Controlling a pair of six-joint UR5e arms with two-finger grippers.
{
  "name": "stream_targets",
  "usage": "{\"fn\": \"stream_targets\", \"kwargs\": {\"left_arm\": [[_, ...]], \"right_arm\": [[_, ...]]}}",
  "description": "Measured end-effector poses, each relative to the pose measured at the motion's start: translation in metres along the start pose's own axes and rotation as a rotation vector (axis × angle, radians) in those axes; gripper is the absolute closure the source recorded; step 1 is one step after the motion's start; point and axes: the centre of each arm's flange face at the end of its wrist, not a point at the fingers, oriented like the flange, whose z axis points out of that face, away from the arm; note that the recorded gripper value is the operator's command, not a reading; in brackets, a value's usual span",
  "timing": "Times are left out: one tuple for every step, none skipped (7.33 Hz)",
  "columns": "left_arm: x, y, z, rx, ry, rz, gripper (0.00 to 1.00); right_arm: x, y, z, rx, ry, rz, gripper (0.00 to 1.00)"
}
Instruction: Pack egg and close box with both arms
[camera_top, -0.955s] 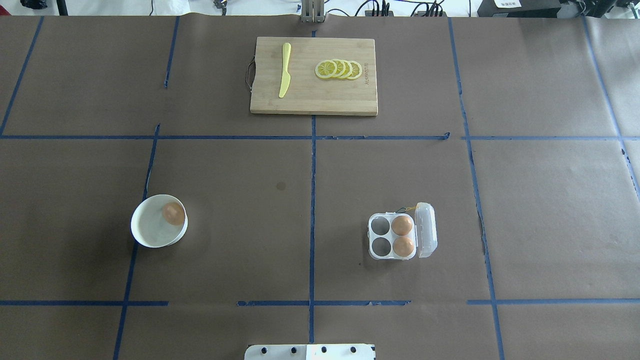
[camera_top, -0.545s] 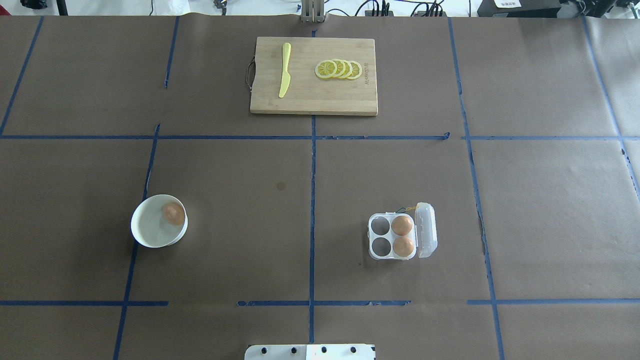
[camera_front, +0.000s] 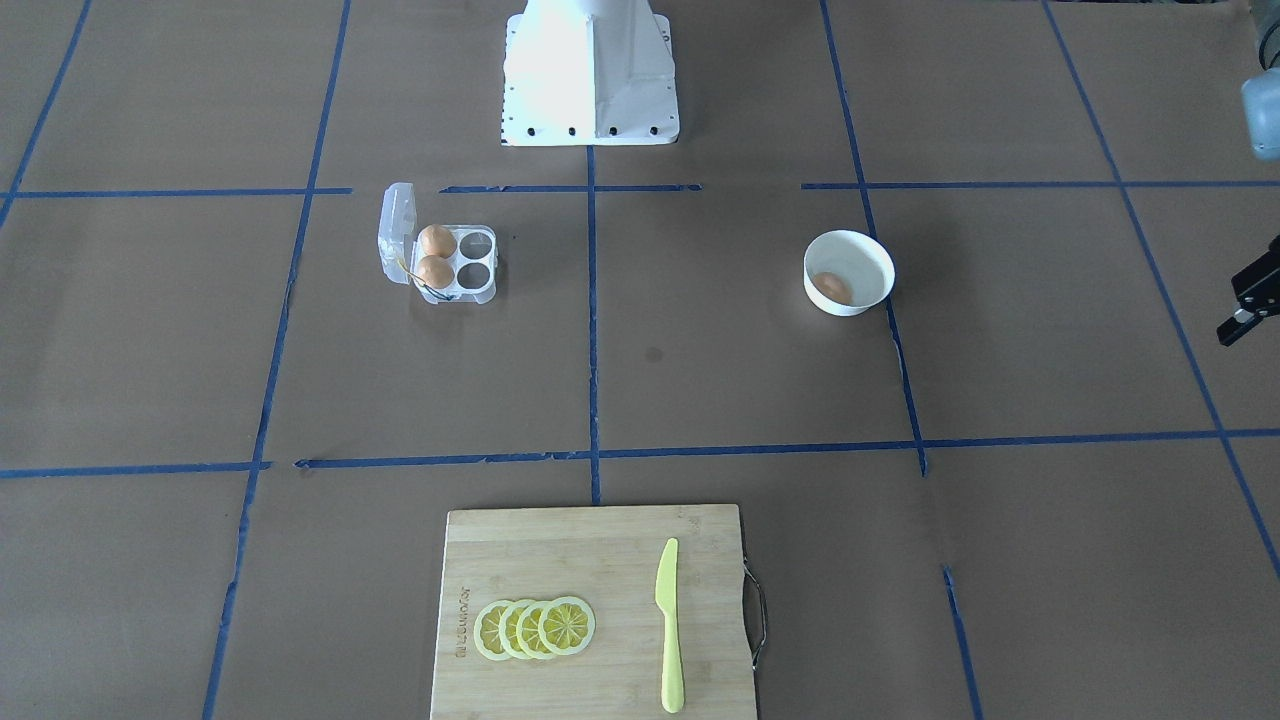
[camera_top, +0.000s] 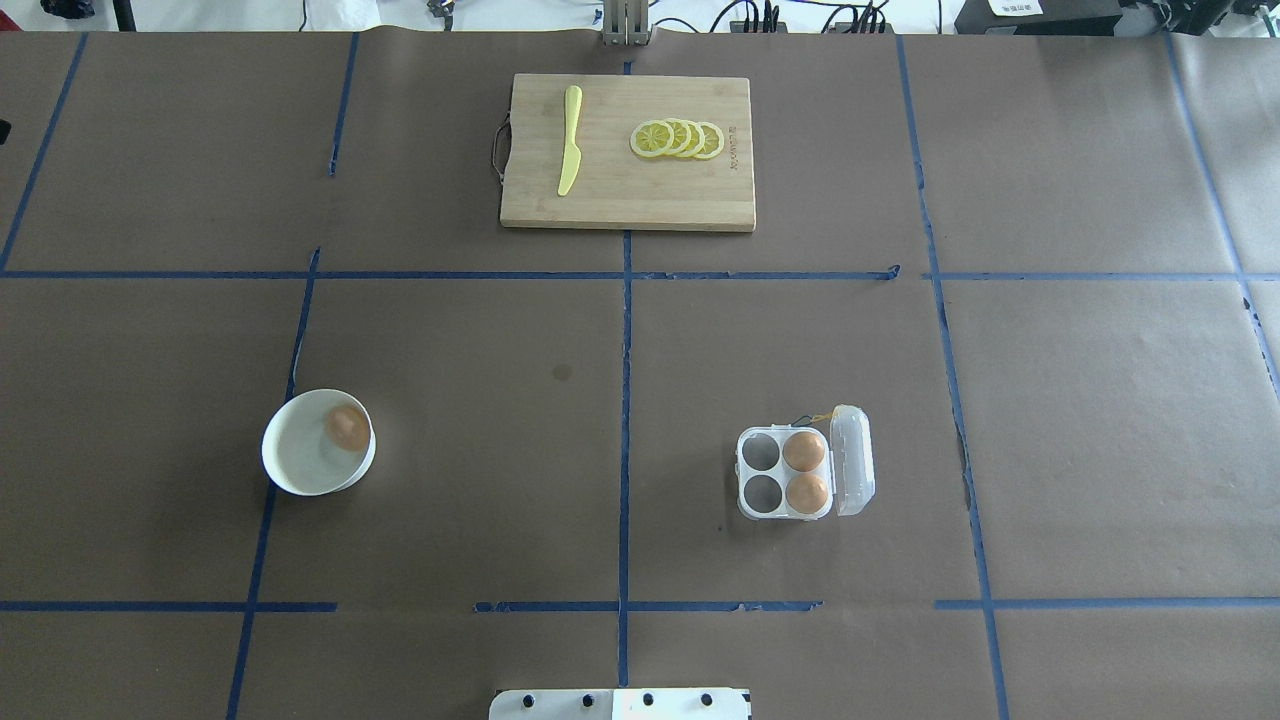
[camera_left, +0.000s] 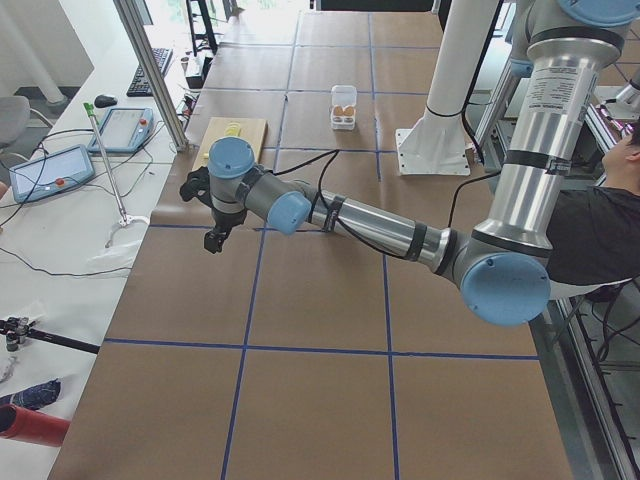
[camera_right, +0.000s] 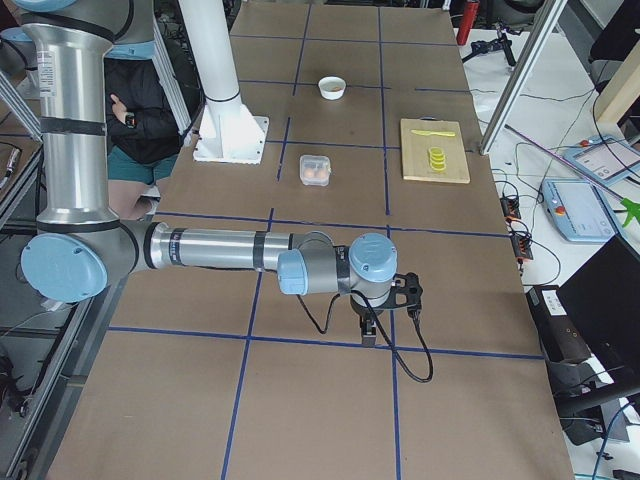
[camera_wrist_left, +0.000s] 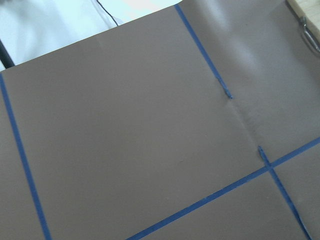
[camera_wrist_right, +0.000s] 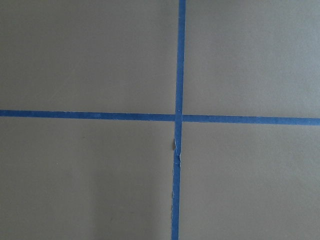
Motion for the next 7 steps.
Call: {"fn": "stream_targets", "kwargs": {"left_arm": [[0.031, -0.005, 0.006, 0.01, 0.027, -0.061, 0.0], [0.059, -0.004, 0.009, 0.011, 0.051, -0.145, 0.0], [0.086, 0.005, 0.015, 0.002, 0.061, -0.219, 0.0], [0.115, 0.021, 0.02, -0.006, 0.057, -0.288, 0.0], [0.141, 0.042, 0.026, -0.021, 0.052, -0.351, 0.02], [0.166, 0.059, 0.039, -0.042, 0.042, -0.414, 0.03], [0.193, 0.073, 0.063, -0.06, 0.012, -0.474, 0.04]], "right_arm": [[0.0, 0.0, 0.003, -0.004, -0.003, -0.002, 0.0], [0.0, -0.001, 0.003, -0.001, -0.004, -0.009, 0.0], [0.0, -0.001, 0.003, 0.01, -0.005, -0.02, 0.0], [-0.001, -0.001, 0.003, 0.02, -0.006, -0.03, 0.0], [-0.002, -0.002, 0.002, 0.026, -0.007, -0.036, 0.0], [-0.003, -0.002, 0.001, 0.03, -0.007, -0.04, 0.0], [-0.005, -0.003, 0.0, 0.033, -0.01, -0.043, 0.0]]}}
